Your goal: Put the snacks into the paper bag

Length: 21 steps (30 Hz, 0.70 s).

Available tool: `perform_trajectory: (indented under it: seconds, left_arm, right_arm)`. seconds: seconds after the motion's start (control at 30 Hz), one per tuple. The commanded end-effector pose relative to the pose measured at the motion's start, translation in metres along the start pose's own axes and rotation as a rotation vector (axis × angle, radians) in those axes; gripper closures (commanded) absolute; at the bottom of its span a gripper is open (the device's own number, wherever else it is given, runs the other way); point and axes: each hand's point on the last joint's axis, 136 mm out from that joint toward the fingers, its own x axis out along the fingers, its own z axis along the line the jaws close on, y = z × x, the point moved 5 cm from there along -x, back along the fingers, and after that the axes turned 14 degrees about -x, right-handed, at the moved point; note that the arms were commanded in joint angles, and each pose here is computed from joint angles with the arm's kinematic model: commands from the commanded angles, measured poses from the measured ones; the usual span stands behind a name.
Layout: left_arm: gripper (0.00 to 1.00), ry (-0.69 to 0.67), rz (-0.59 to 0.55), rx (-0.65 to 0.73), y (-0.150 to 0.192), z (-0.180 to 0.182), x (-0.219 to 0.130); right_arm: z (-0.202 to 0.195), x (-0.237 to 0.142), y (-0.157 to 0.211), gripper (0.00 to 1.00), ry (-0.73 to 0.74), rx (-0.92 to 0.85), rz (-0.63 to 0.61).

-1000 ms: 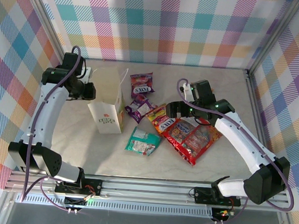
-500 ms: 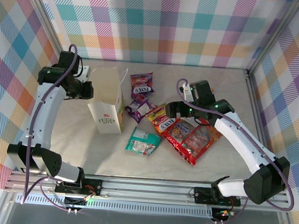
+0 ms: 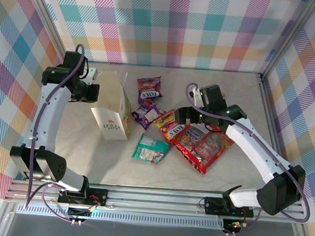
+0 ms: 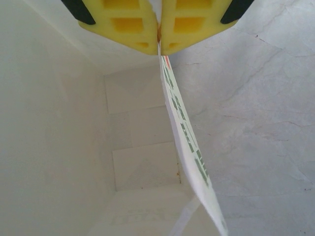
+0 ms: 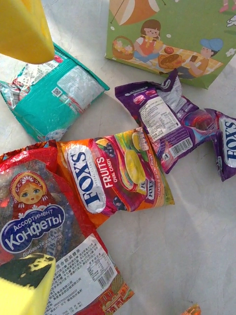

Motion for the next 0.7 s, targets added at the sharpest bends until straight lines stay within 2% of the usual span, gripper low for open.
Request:
perform_trajectory:
  seconds: [0.0,0.37,0.5,0.67]
  left_arm:
    - [0.93,0.02,-0.026,0.031,-0.012,-0.002,-0.004]
    - [0.91,0.013,0.017,0.026,-0.015,-0.003,0.007]
    - [0.82,-0.007,0.018,0.01,-0.009,0.001,0.005]
    - [0.67,-0.002,-0.022,-0.027,-0.009,0.0,-0.014]
  right_arm:
    - [0.001,-0.007,0.002,0.01,0.007,-0.008,0.004]
    - [0.001,-0.008,0.003,0.01,0.017,-0.015,0.006]
    - [0.0,-0.008,0.003,0.01,0.023,-0.016,0.007]
    - [-0.006,-0.007,0.002,0.01,0.064,0.02,0.004]
